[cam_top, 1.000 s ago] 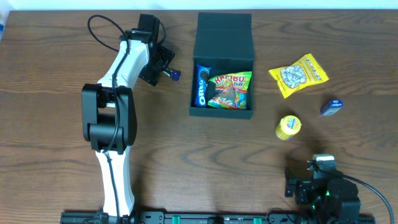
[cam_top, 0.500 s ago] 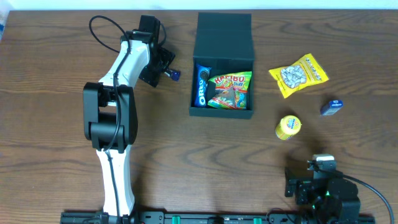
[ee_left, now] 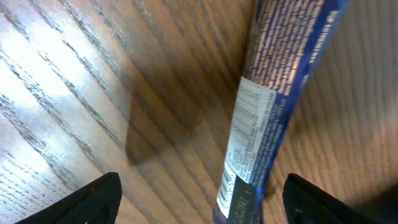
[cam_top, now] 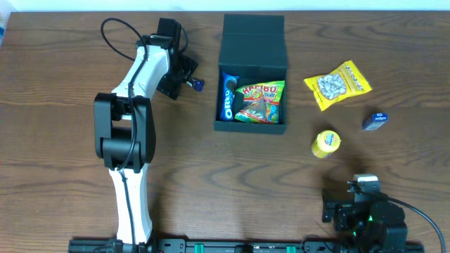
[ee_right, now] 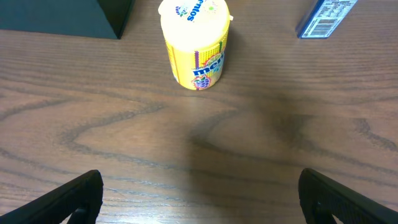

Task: Pack container
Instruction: 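Grasp the small blue-wrapped bar with the left gripper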

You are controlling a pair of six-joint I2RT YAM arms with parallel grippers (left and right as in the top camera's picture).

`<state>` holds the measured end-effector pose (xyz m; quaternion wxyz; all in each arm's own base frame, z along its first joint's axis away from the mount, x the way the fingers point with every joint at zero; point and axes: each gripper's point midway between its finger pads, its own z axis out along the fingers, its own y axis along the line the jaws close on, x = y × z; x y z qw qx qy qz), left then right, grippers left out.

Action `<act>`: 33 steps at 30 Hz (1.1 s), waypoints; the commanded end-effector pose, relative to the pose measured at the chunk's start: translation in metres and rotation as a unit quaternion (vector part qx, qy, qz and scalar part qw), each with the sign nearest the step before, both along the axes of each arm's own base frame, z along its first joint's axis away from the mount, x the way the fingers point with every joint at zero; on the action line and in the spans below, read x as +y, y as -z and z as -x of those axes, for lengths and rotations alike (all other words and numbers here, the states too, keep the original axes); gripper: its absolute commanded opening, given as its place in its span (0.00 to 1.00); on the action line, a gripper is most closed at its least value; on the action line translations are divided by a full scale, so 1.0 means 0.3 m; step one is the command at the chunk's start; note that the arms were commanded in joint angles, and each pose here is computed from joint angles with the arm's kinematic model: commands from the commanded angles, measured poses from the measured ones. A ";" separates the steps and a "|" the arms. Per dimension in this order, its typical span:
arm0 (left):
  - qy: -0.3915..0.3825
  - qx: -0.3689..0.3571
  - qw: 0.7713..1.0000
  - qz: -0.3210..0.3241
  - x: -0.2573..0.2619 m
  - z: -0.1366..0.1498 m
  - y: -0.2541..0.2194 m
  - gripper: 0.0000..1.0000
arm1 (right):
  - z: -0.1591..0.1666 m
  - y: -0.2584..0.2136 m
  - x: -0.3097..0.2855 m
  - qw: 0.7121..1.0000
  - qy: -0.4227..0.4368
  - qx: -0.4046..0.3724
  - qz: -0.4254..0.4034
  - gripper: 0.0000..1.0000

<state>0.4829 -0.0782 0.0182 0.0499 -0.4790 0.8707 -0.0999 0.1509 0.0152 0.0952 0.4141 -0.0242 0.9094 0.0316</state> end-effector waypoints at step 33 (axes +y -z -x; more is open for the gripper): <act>0.011 0.006 1.000 -0.004 -0.040 -0.002 0.020 0.19 | 0.004 0.006 -0.004 1.000 0.000 0.002 0.004 0.99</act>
